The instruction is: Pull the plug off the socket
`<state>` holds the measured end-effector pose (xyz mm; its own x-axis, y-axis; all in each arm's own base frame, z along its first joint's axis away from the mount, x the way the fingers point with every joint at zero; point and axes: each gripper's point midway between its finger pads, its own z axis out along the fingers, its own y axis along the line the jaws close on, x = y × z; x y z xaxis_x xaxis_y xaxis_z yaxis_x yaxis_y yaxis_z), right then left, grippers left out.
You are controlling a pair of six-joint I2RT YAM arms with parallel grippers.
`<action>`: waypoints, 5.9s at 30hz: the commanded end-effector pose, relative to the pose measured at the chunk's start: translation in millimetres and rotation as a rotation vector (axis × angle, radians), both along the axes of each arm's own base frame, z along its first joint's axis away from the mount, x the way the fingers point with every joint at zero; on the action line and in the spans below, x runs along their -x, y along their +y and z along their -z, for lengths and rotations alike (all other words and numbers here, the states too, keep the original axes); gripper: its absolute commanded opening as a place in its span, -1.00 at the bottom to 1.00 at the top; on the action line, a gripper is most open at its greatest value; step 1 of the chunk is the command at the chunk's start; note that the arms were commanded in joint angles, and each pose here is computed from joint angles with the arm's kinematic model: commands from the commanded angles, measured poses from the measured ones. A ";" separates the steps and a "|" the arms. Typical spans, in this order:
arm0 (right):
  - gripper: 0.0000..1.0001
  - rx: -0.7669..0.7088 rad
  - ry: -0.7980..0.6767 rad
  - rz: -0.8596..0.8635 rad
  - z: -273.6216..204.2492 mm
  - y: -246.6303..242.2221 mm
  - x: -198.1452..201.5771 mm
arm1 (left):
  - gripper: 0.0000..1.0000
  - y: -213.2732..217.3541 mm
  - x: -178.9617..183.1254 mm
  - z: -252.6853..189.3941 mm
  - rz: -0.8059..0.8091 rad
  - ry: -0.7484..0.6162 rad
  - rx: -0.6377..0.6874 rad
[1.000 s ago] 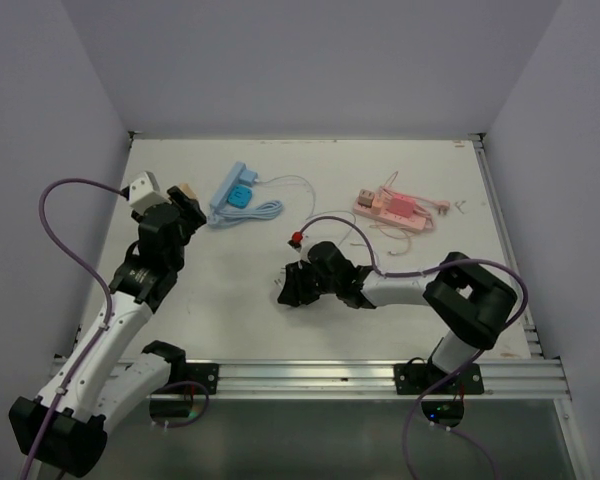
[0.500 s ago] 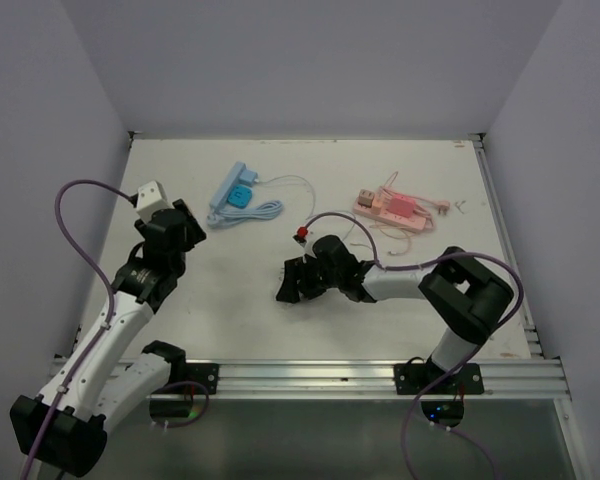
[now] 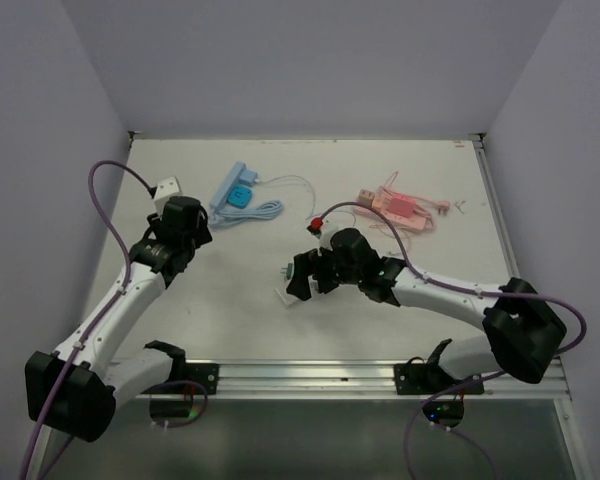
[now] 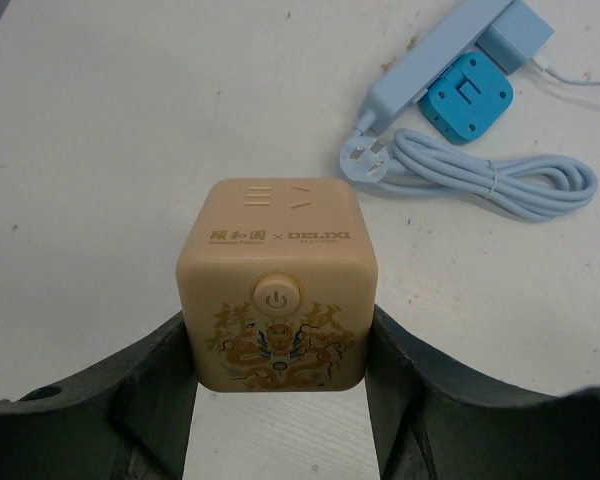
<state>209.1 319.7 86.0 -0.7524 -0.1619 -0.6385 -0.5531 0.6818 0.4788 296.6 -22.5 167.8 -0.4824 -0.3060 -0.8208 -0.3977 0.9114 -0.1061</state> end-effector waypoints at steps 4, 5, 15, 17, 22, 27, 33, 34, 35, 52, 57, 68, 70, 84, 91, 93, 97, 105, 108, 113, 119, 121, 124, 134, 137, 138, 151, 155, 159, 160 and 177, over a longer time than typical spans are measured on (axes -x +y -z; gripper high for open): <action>0.98 0.022 -0.220 0.028 -54.5 -27.7 -12.5 | -1.00 8.1 -29.8 10.4 0.021 0.105 0.005; 0.97 0.009 -0.259 0.039 -66.3 -32.5 -13.2 | -1.00 12.7 -32.8 13.4 0.011 0.122 0.005; 0.97 0.034 -0.439 0.154 -74.2 -69.9 -26.2 | -1.00 94.6 -69.9 26.1 -0.184 0.213 -0.005; 0.98 0.034 -0.437 0.166 -70.9 -71.6 -27.2 | -1.00 106.4 -73.1 35.8 -0.230 0.247 -0.041; 0.98 0.035 -0.423 0.181 -59.2 -74.8 -27.9 | -1.00 135.5 -77.9 48.7 -0.331 0.334 -0.184; 0.98 0.030 -0.419 0.196 -55.5 -77.3 -29.6 | -1.00 149.8 -75.9 65.2 -0.367 0.425 -0.280; 0.98 0.032 -0.398 0.187 -47.6 -74.4 -29.7 | -0.92 152.2 -72.1 93.1 -0.331 0.538 -0.355; 0.98 0.031 -0.397 0.187 -47.6 -74.1 -30.3 | -0.86 152.2 -71.2 96.5 -0.331 0.556 -0.382; 0.98 0.032 -0.395 0.189 -46.6 -74.7 -30.4 | -0.82 145.6 -72.5 98.8 -0.310 0.564 -0.403; 0.98 0.059 -0.364 0.207 -32.8 -78.4 -35.0 | 0.39 97.6 -68.8 117.8 -0.166 0.641 -0.517; 0.98 0.066 -0.356 0.203 -29.9 -78.1 -34.6 | 0.57 83.3 -70.9 118.9 -0.131 0.630 -0.486; 0.98 0.075 -0.350 0.202 -27.0 -78.3 -35.5 | 0.74 60.6 -86.2 86.7 -0.066 0.472 -0.343; 0.97 0.075 -0.352 0.203 -27.8 -78.5 -35.8 | 0.75 52.2 -91.5 73.2 -0.037 0.416 -0.297; 0.98 0.067 -0.352 0.188 -28.2 -76.8 -34.4 | 0.73 -26.5 -159.8 8.8 0.357 0.114 -0.075; 0.97 0.017 -0.366 0.144 -33.0 -69.8 -28.9 | 0.61 -40.0 -206.5 28.4 0.447 0.118 -0.106; 0.98 0.009 -0.376 0.143 -34.6 -68.9 -29.5 | 0.54 -39.5 -215.1 44.7 0.459 0.149 -0.125; 0.98 0.010 -0.385 0.141 -34.4 -69.2 -30.1 | 0.44 -41.4 -232.8 55.3 0.483 0.167 -0.149; 0.98 0.019 -0.382 0.136 -30.6 -68.1 -31.1 | 0.14 -44.6 -235.6 102.3 0.513 0.257 -0.135; 0.98 0.024 -0.378 0.136 -28.8 -67.6 -32.0 | 0.06 -44.5 -228.7 115.4 0.515 0.288 -0.125; 0.98 0.026 -0.375 0.135 -27.8 -67.0 -32.2 | -0.14 -38.8 -213.5 118.7 0.478 0.317 -0.118; 0.97 0.014 -0.369 0.118 -27.7 -64.2 -29.6 | -0.37 -37.1 -180.7 115.2 0.426 0.329 -0.063; 0.97 0.011 -0.370 0.117 -28.7 -64.0 -29.4 | -0.39 -35.7 -162.0 125.2 0.397 0.370 -0.035; 0.98 0.010 -0.369 0.116 -28.4 -64.3 -28.6 | -0.40 -34.7 -137.4 131.6 0.350 0.411 -0.005; 0.98 0.008 -0.364 0.111 -26.9 -63.1 -28.2 | -0.03 -42.8 -84.4 121.4 0.324 0.450 0.024; 0.98 0.008 -0.359 0.108 -26.1 -61.9 -28.2 | 0.16 -43.9 -76.6 119.7 0.335 0.468 0.030; 0.98 0.010 -0.357 0.108 -25.1 -61.9 -28.2 | 0.19 -44.6 -75.9 120.3 0.337 0.470 0.035; 0.98 0.017 -0.350 0.108 -22.6 -62.1 -28.3 | 0.29 -57.8 -68.3 112.4 0.316 0.464 0.095; 0.98 0.019 -0.346 0.105 -21.4 -61.2 -28.4 | 0.28 -52.9 -63.9 123.1 0.287 0.496 0.073; 0.98 0.019 -0.349 0.109 -22.1 -62.3 -28.5 | 0.15 -50.3 -58.9 137.1 0.272 0.529 0.067; 0.98 0.020 -0.349 0.111 -21.9 -62.7 -28.4 | 0.12 -50.8 -58.6 140.2 0.273 0.534 0.067; 0.98 0.004 -0.348 0.097 -24.5 -59.7 -26.8 | -0.48 -51.6 -62.9 146.6 0.280 0.516 0.064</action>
<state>232.1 253.2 97.4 -0.5326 -0.1304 -0.8362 -0.5924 0.7631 0.2583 355.8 -73.9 18.6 -0.8982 -0.1500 -0.4133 -0.1563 0.9875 -0.0187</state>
